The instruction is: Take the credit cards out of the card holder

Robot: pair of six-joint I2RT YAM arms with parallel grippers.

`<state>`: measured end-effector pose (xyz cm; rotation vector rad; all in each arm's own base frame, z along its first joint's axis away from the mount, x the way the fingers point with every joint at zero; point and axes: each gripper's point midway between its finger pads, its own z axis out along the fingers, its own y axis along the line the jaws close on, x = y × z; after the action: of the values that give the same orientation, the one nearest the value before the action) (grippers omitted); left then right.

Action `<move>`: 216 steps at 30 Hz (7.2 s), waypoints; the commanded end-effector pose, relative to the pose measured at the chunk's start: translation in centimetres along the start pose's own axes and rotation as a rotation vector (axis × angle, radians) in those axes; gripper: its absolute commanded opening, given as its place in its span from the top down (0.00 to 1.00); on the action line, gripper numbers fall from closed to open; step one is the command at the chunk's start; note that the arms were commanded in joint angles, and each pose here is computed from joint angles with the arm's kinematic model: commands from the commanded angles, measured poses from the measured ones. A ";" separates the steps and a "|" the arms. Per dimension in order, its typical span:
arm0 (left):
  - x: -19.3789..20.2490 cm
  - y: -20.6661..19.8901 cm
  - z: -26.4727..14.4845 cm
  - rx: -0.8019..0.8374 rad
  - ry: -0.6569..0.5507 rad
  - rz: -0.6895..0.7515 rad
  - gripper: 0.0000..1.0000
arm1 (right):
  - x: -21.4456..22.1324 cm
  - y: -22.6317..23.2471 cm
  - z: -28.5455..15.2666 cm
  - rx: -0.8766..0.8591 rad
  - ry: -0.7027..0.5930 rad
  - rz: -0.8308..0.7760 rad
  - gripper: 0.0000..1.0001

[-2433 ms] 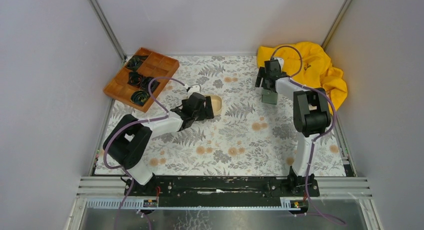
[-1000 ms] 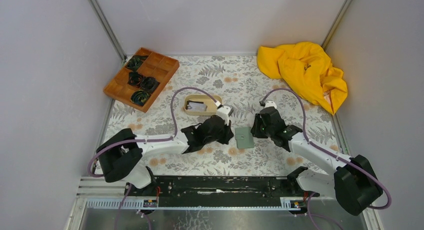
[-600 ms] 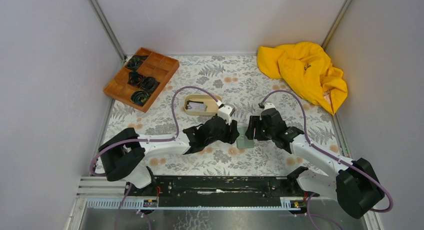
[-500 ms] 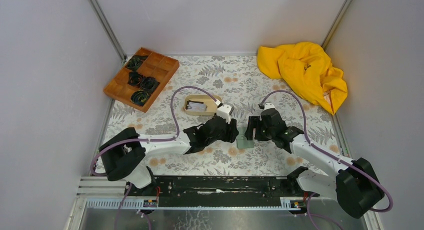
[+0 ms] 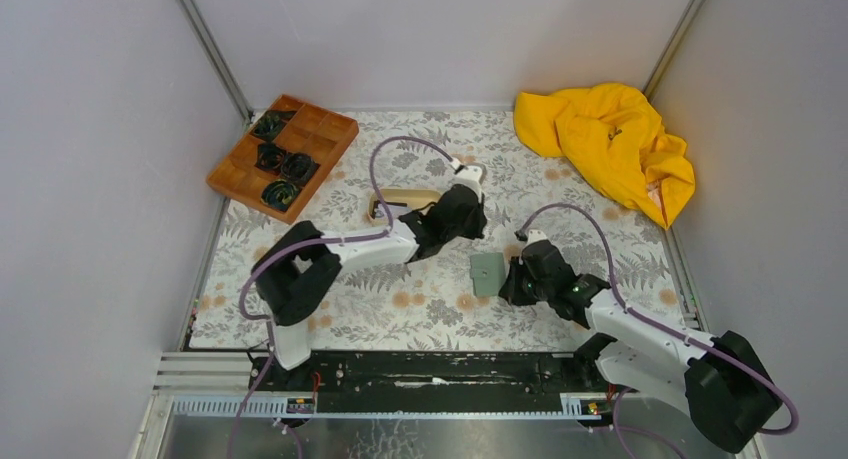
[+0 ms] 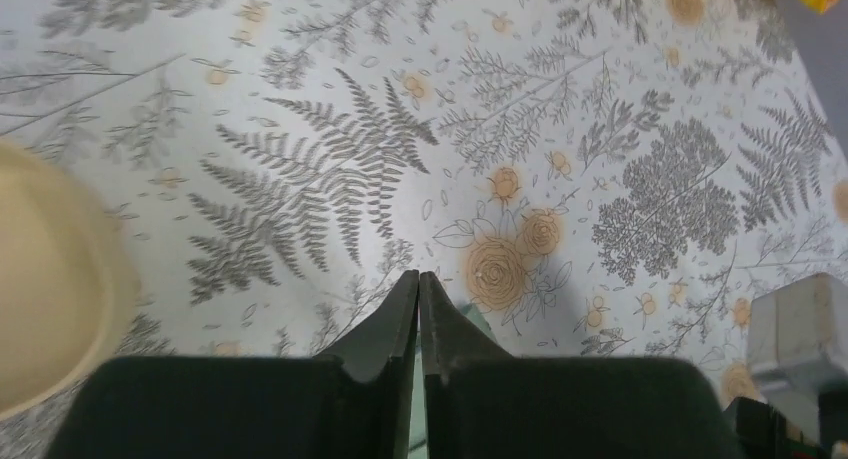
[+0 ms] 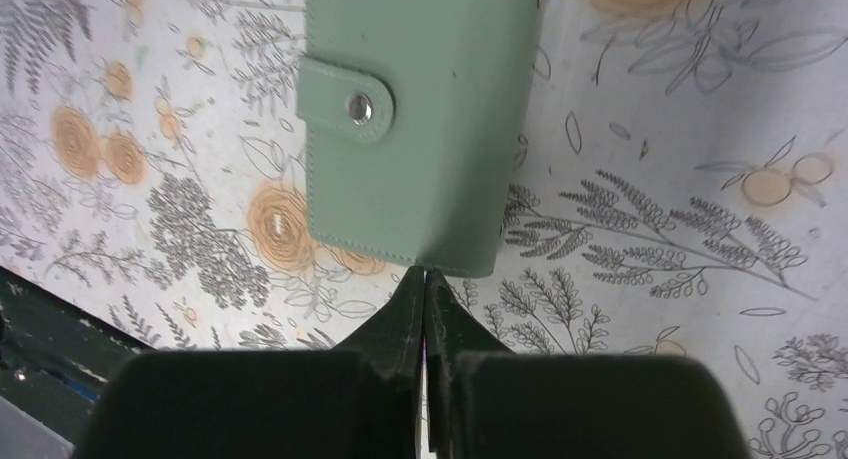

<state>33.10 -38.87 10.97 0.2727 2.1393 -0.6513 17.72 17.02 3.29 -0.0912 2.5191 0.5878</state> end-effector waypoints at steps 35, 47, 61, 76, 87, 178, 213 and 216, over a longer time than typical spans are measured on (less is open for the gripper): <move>14.8 1.7 -5.6 0.019 0.273 -0.030 0.98 | -7.1 1.0 3.1 -0.049 -0.069 0.118 1.00; 15.3 0.7 -8.3 0.050 0.265 -0.084 1.00 | -11.8 3.0 5.9 -0.067 -0.065 0.063 1.00; 10.6 0.2 -10.1 0.055 0.155 -0.035 0.55 | -13.2 2.6 3.2 0.023 -0.165 -0.127 0.53; 14.3 1.6 -6.4 -0.032 0.253 0.003 1.00 | -6.0 2.4 1.9 0.035 -0.063 -0.238 0.37; 15.8 1.8 -6.4 -0.020 0.276 -0.063 1.00 | -5.4 2.8 3.2 0.136 -0.036 -0.336 0.39; 8.1 0.9 -10.4 0.026 0.071 -0.029 0.45 | -10.3 9.7 -4.7 -0.258 -0.430 -0.271 1.00; 11.2 -5.7 -4.5 0.214 0.223 -0.044 0.68 | -4.8 -4.9 -2.3 0.264 -0.273 0.113 1.00; 11.5 -6.8 -3.6 0.239 0.235 -0.043 0.68 | -4.9 -5.0 -2.9 0.261 -0.292 0.114 1.00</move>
<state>20.71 -40.26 5.36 0.4185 2.3388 -0.8608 21.43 11.63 5.42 0.1876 2.3280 0.2893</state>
